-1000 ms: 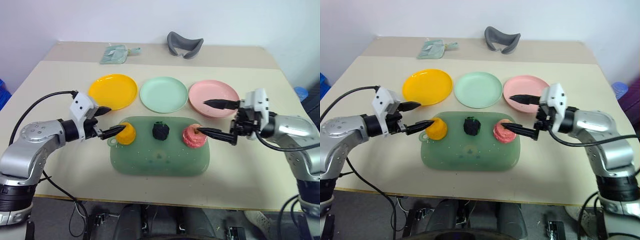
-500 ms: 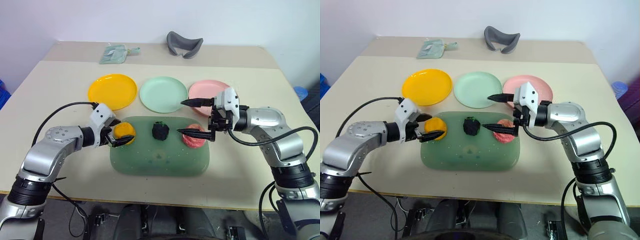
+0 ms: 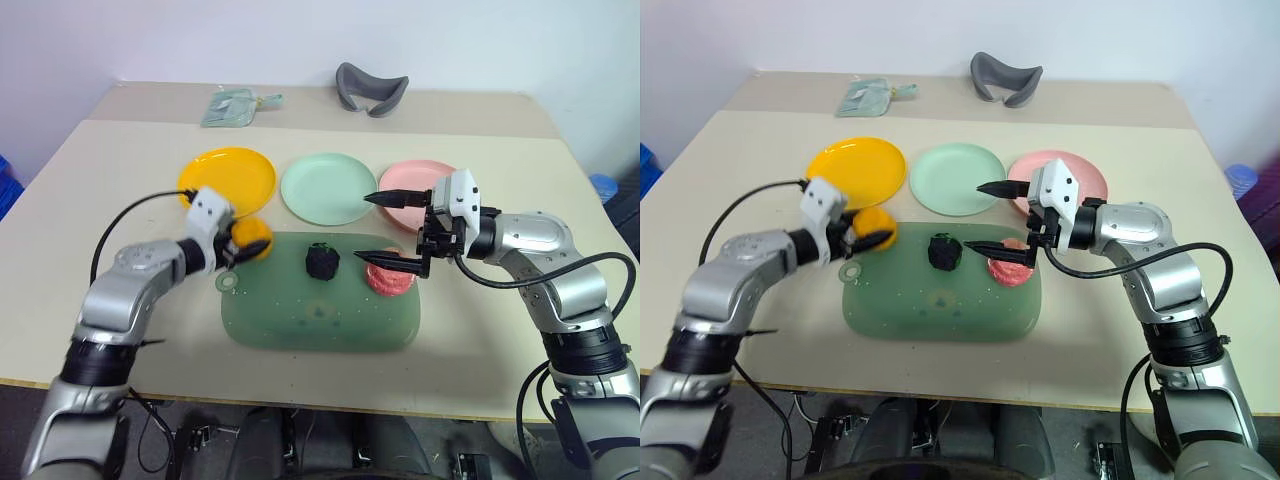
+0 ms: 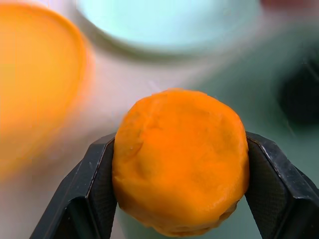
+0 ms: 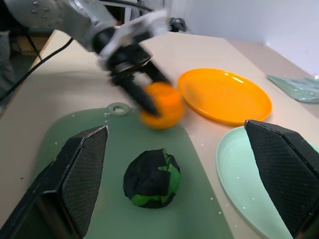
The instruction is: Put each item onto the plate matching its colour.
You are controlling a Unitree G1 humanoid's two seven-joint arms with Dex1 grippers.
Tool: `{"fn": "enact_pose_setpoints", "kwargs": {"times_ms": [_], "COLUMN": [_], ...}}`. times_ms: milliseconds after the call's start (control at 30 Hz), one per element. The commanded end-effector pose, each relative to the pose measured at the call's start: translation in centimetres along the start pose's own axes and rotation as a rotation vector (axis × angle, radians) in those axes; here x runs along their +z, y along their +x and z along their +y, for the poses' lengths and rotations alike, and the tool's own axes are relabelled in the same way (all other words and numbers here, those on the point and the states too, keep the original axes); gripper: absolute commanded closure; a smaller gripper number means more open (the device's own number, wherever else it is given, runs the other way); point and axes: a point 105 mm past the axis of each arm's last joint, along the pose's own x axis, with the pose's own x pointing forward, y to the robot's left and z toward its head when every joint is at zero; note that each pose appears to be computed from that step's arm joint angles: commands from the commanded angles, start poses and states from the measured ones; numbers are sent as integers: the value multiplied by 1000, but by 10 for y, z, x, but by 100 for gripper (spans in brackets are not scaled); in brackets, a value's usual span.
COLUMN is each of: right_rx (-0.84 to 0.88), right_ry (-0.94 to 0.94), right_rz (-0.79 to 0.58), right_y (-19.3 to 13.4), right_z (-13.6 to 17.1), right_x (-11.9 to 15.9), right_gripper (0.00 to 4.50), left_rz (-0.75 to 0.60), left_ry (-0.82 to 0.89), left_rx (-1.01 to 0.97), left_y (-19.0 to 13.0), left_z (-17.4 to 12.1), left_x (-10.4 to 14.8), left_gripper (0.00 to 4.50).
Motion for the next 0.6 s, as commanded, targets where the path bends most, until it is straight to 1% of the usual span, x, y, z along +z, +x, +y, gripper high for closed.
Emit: {"fn": "enact_pose_setpoints", "kwargs": {"times_ms": [33, 100, 167, 300, 367, 400, 433, 500, 567, 600], "right_rx": [-44, -59, -79, -97, -102, -104, -106, -111, -119, -122], "right_ry": [-43, -46, -52, -58, -60, -60, -61, -62, -60, -60], "right_rz": [-36, -41, -42, -44, -44, -44, -43, -40, -39, -39], "right_y": [-2, 0, 1, 2, 2, 2, 2, 1, 1, 1], "right_z": [-9, -12, -15, -20, -21, -21, -21, -21, -20, -19], "right_x": [10, 9, 8, 6, 5, 5, 4, 4, 4, 4], "right_gripper": [0, 0, 0, 0, 0, 0, 0, 0, 0, 0], "left_rz": [-85, -101, -102, -114, -114, -113, -112, -120, -157, -180], "left_ry": [-26, -59, -82, -136, -151, -151, -144, -141, -68, -66], "left_rx": [286, 389, 453, 482, 469, 460, 451, 414, 397, 359], "left_y": [5, 17, 30, 53, 60, 62, 64, 65, 55, 49], "left_z": [49, 63, 71, 70, 67, 65, 64, 60, 60, 56], "left_x": [27, 32, 31, 27, 26, 25, 25, 26, 33, 35], "left_gripper": [164, 164, 164, 164, 69, 40, 2, 2, 2, 2]}}
